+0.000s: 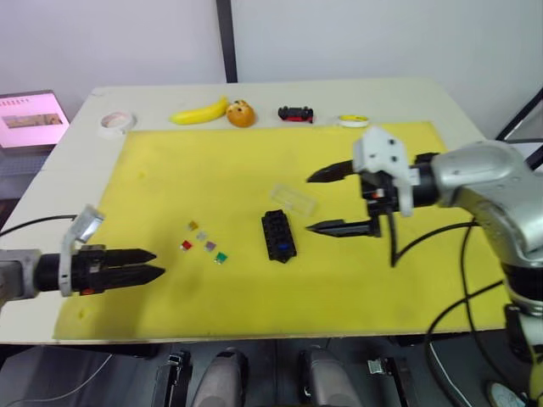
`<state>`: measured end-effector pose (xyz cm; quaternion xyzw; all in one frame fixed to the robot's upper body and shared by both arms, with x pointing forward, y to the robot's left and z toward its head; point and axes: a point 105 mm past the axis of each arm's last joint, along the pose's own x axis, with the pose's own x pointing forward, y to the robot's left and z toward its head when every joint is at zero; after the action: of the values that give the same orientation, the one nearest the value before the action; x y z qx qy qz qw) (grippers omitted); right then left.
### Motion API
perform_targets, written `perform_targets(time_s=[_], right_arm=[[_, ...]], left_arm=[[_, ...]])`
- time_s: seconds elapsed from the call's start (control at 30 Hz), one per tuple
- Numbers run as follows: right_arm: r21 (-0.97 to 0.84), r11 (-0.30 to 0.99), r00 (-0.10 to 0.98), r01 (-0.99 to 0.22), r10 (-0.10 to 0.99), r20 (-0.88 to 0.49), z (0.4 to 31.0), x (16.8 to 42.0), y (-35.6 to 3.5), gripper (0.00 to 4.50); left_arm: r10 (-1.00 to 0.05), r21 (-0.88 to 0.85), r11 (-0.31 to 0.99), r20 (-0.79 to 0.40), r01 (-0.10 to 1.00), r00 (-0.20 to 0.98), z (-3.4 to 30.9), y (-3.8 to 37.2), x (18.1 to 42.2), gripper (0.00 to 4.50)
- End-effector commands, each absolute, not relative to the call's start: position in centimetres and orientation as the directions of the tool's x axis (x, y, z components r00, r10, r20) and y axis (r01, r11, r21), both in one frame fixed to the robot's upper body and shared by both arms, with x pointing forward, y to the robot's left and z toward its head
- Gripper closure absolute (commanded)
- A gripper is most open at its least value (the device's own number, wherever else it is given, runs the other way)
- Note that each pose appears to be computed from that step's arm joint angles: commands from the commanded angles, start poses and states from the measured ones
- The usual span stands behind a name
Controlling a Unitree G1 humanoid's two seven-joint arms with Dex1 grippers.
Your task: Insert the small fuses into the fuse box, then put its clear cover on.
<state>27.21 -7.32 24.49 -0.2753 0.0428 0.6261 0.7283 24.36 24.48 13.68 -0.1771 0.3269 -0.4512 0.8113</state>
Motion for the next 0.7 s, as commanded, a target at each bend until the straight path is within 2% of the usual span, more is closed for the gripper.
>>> perform_targets(time_s=[0.03,0.2,0.4,0.5,0.7], right_arm=[[-0.400,0.057,0.217,-0.915,0.905,-0.366,25.7,26.9,-6.2,0.07],[-0.404,0.063,0.217,-0.913,0.912,-0.348,25.8,26.8,-5.4,0.07],[-0.405,0.083,0.235,-0.910,0.910,-0.341,25.7,26.9,-5.3,0.07],[-0.408,0.090,0.243,-0.909,0.908,-0.341,25.6,27.0,-5.4,0.00],[-0.412,0.098,0.252,-0.906,0.906,-0.340,25.6,27.0,-5.4,0.00]], left_arm=[[-0.841,-0.658,0.536,-0.363,0.529,0.401,13.4,24.4,25.1,0.00],[-0.843,-0.760,0.495,-0.304,0.421,0.443,13.8,24.7,26.7,0.00],[-0.849,-0.808,0.469,-0.301,0.357,0.434,13.0,24.3,27.1,0.00],[-0.855,-0.818,0.463,-0.309,0.341,0.417,12.3,23.7,27.1,0.79],[-0.847,-0.832,0.460,-0.307,0.309,0.435,11.4,23.3,28.1,0.79]])
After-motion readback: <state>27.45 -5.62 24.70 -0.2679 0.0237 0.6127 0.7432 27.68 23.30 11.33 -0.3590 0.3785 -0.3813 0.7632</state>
